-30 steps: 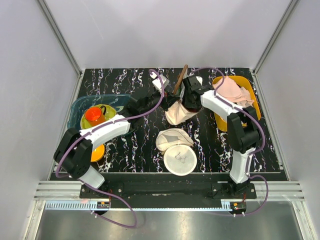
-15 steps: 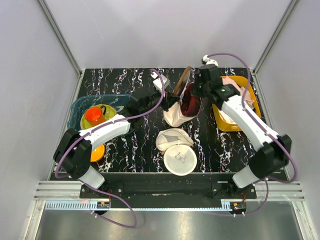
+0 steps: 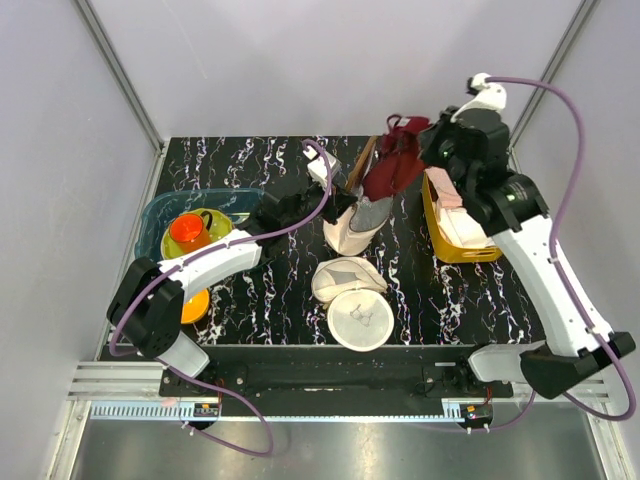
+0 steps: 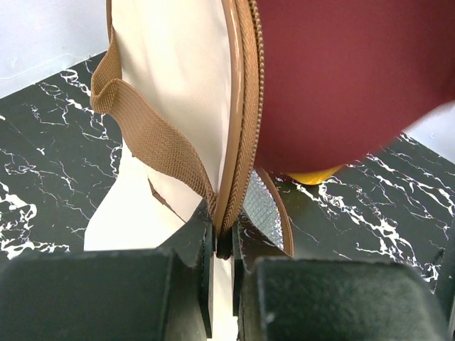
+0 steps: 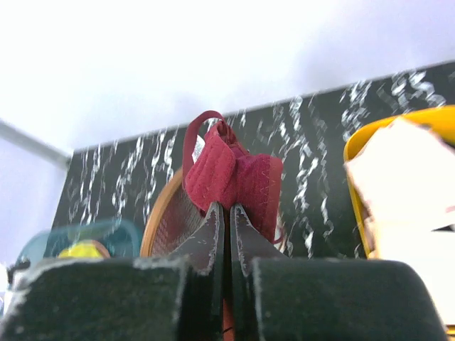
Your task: Unzip the laundry bag and remove the bra
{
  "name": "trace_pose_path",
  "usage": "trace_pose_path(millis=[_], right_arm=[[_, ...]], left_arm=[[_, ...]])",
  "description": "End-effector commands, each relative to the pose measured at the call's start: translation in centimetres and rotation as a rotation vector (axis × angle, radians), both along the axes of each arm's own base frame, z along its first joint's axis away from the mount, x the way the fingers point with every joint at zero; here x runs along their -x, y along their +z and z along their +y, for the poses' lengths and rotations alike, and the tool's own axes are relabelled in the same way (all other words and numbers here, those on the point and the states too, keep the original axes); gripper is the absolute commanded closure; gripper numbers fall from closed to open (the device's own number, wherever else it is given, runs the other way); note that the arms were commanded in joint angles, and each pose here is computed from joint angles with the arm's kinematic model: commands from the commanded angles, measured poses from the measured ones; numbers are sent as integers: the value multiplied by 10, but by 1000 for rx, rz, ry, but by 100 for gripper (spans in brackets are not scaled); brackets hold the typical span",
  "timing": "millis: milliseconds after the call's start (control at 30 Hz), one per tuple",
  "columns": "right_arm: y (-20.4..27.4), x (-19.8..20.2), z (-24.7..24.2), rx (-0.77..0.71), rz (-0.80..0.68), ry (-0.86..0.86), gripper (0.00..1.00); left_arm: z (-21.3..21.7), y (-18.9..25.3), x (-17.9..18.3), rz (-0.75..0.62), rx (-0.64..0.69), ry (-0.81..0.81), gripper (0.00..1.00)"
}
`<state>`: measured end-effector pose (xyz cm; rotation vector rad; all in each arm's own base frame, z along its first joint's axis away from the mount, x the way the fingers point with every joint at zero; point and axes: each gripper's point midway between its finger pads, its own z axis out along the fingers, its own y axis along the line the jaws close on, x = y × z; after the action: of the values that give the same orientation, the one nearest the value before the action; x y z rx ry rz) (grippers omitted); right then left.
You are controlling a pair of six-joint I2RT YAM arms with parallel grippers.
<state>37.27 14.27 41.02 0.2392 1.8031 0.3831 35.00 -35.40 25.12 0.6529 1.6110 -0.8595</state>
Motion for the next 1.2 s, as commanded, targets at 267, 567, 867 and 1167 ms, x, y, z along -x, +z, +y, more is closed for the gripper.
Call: trace_pose_path(millis=[267,567,867,1167], right_arm=[[78,-4,-151,71,-178,-474,100],[-34,-27,-203,103,74,-603,100],[-231,-39,-228,87,438,-736,100],[-295,-18,-242,52,524,-855,100]], left_arm=[[6,28,0,-49,37,42,100],[9,26,2,-45,32,43,100],[-3,16,6,12,21,-4,100],[4,12,9,21,7,16,100]])
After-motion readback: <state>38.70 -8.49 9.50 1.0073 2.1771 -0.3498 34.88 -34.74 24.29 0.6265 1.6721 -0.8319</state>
